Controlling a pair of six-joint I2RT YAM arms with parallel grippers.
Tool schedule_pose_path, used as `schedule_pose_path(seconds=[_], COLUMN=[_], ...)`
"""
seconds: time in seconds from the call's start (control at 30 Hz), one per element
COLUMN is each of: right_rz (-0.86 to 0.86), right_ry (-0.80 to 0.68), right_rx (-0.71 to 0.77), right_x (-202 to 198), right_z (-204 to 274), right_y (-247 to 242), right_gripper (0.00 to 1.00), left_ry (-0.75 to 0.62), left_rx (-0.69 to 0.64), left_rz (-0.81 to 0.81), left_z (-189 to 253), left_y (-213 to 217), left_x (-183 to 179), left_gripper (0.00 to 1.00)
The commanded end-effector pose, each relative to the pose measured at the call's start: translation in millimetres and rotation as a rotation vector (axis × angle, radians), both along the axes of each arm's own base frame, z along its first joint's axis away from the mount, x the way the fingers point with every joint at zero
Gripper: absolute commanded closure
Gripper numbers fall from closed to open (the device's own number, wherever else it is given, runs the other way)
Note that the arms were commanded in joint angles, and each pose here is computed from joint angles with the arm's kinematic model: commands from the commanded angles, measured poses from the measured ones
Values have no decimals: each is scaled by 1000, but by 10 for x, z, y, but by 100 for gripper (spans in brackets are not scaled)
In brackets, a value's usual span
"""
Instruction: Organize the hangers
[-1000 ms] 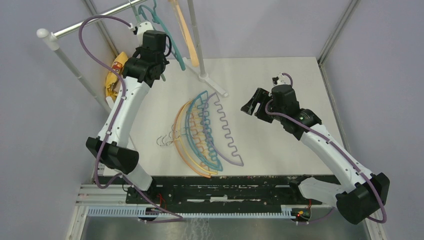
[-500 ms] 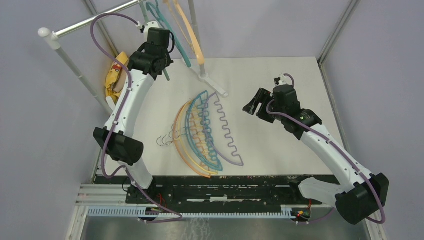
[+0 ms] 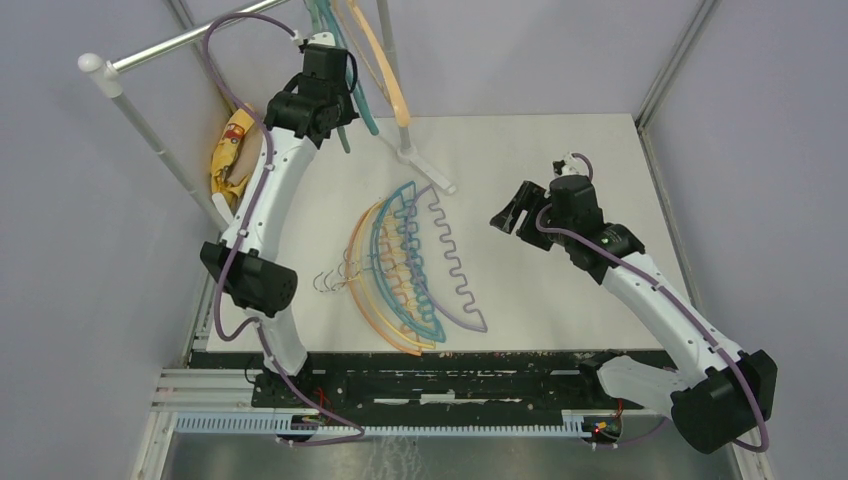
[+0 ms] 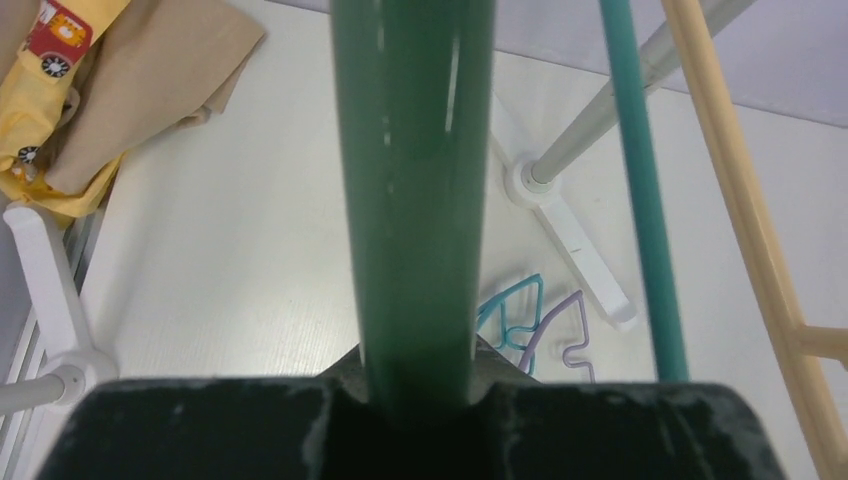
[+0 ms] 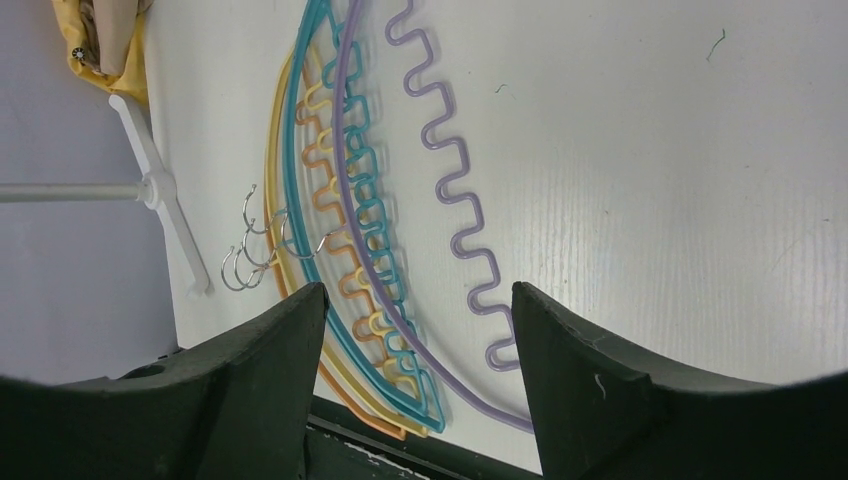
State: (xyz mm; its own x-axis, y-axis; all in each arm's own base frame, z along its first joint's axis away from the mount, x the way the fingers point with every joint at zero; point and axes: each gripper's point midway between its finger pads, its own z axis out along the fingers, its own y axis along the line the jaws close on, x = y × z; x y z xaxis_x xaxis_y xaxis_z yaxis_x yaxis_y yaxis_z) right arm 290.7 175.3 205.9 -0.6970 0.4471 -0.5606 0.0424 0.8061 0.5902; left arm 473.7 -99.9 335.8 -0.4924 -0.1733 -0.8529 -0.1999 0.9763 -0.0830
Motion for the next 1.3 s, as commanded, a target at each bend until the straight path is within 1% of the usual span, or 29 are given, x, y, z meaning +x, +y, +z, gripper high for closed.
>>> schedule_pose_path(seconds=[0.0, 0.17, 0.33, 0.37, 0.43, 0.5, 0.53, 0.63, 0.67, 0.87, 0.93, 1.1, 1.13, 1.27], right_rz=[2, 3, 3, 3, 3, 2, 1, 5, 11, 52, 63, 99, 110, 161], right_ry=[-41, -26, -28, -29, -26, -25, -23, -24, -22, -8, -8, -3, -2, 17], right_rx=[28, 35, 32, 32, 31, 30, 29, 30, 30, 6, -11, -41, -38, -25], right_x=[69, 83, 96, 98, 101, 101, 101, 99, 97, 82, 80, 60, 57, 58], right_z=[70, 11, 20, 25, 26, 21, 14, 16, 12, -26, -46, -114, -125, -230], right_y=[26, 37, 27, 24, 15, 11, 6, 10, 20, 46, 34, 38, 56, 157], right_gripper=[24, 24, 24, 24, 21, 17, 16, 13, 12, 7, 6, 4, 4, 4], left_ry=[-8, -35, -25, -20, -16, -28, -41, -85, -103, -134, -129, -151, -185, -231], left_rx=[52, 72, 71, 69, 64, 61, 59, 50, 46, 42, 34, -31, -47, -112], left_rz=[-164, -237, -253, -253, -252, -244, -244, -244, -246, -269, -294, -410, -426, -492], left_z=[65, 133, 25, 1, -27, 9, 52, 188, 253, 368, 361, 263, 295, 159], left_y=[-281, -483, -541, -547, -563, -548, -545, -517, -505, -441, -443, -511, -505, -480], left_x=[78, 138, 229, 240, 249, 243, 232, 175, 129, -99, -210, -656, -754, -1249], left_gripper=[97, 97, 97, 97, 92, 84, 78, 54, 48, 10, 1, 1, 1, 1])
